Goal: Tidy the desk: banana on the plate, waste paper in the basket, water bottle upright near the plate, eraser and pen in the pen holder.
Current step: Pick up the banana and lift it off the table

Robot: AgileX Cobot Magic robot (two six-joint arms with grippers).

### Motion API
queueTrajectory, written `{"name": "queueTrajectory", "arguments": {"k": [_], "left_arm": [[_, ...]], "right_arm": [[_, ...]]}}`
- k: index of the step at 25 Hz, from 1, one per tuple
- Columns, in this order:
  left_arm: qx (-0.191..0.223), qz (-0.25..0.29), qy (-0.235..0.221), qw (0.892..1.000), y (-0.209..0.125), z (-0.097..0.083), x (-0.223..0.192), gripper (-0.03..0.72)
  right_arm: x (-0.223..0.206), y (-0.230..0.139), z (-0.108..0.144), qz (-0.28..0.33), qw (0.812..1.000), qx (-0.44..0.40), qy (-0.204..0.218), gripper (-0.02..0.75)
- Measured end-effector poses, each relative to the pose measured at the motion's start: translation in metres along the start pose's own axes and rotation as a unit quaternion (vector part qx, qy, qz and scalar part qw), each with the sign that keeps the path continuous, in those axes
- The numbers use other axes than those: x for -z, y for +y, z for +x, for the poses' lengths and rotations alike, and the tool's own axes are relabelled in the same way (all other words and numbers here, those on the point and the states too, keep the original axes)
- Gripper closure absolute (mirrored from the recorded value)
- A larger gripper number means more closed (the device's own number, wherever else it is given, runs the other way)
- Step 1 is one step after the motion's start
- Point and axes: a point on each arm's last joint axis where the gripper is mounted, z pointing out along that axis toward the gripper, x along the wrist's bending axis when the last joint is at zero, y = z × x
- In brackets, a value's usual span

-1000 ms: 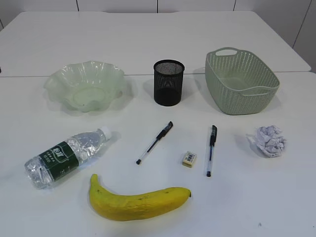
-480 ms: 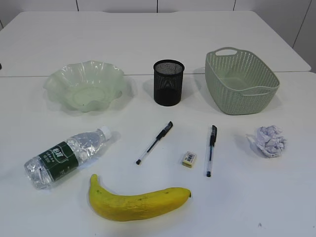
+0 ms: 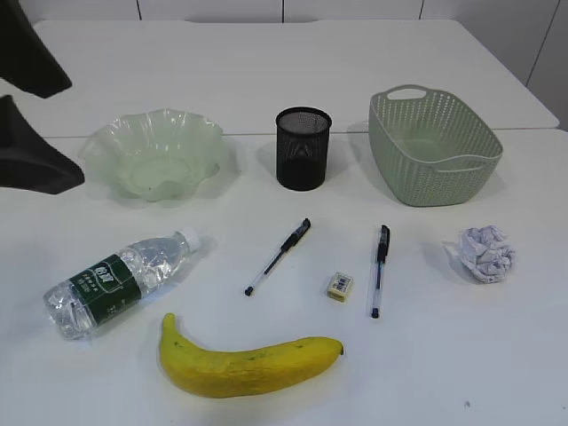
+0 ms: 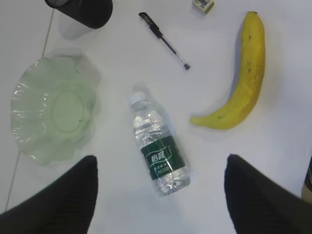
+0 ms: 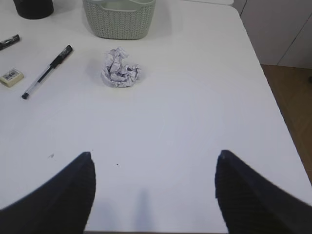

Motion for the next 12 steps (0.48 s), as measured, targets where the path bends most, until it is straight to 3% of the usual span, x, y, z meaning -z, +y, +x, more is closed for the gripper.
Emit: {"name": "queueTrajectory", "arguments": {"k": [12], "left_arm": [[-0.029,-0.012,-0.113,0.993,0.009,0.004,-0.048,0.115]], "right_arm": [[0.0,0.0,0.0,0.0,1.0,0.0,0.0,0.171]]}}
